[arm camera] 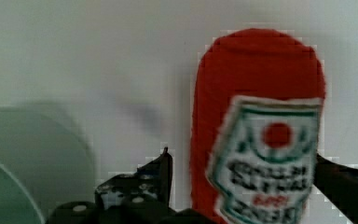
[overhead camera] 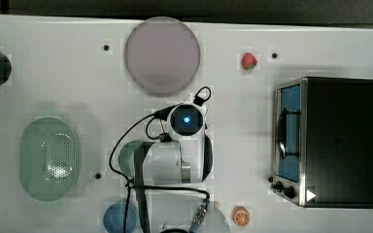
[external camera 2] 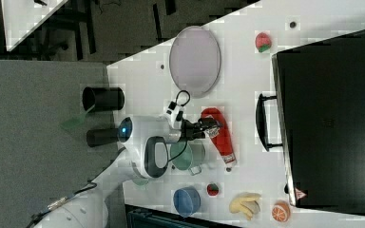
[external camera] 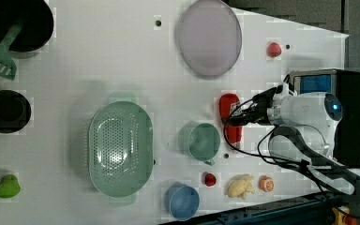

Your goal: Pick Ketchup from the table and place it in strainer.

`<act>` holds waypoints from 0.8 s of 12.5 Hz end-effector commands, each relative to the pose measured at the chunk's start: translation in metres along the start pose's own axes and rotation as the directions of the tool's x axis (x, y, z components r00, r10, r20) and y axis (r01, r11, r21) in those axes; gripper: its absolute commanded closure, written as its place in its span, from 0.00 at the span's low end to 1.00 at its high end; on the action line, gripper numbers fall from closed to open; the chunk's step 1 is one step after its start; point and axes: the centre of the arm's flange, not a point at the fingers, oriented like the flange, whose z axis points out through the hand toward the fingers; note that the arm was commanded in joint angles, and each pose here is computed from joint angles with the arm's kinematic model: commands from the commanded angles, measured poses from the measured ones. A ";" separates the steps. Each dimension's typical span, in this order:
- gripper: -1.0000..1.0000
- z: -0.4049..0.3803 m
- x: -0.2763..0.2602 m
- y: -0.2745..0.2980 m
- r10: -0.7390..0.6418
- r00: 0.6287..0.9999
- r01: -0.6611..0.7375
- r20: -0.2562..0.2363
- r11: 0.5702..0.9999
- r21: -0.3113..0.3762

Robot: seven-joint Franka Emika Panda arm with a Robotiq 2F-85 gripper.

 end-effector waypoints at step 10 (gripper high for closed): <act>0.39 -0.119 0.012 0.004 0.034 0.996 -0.038 -0.080 0.998 -0.052</act>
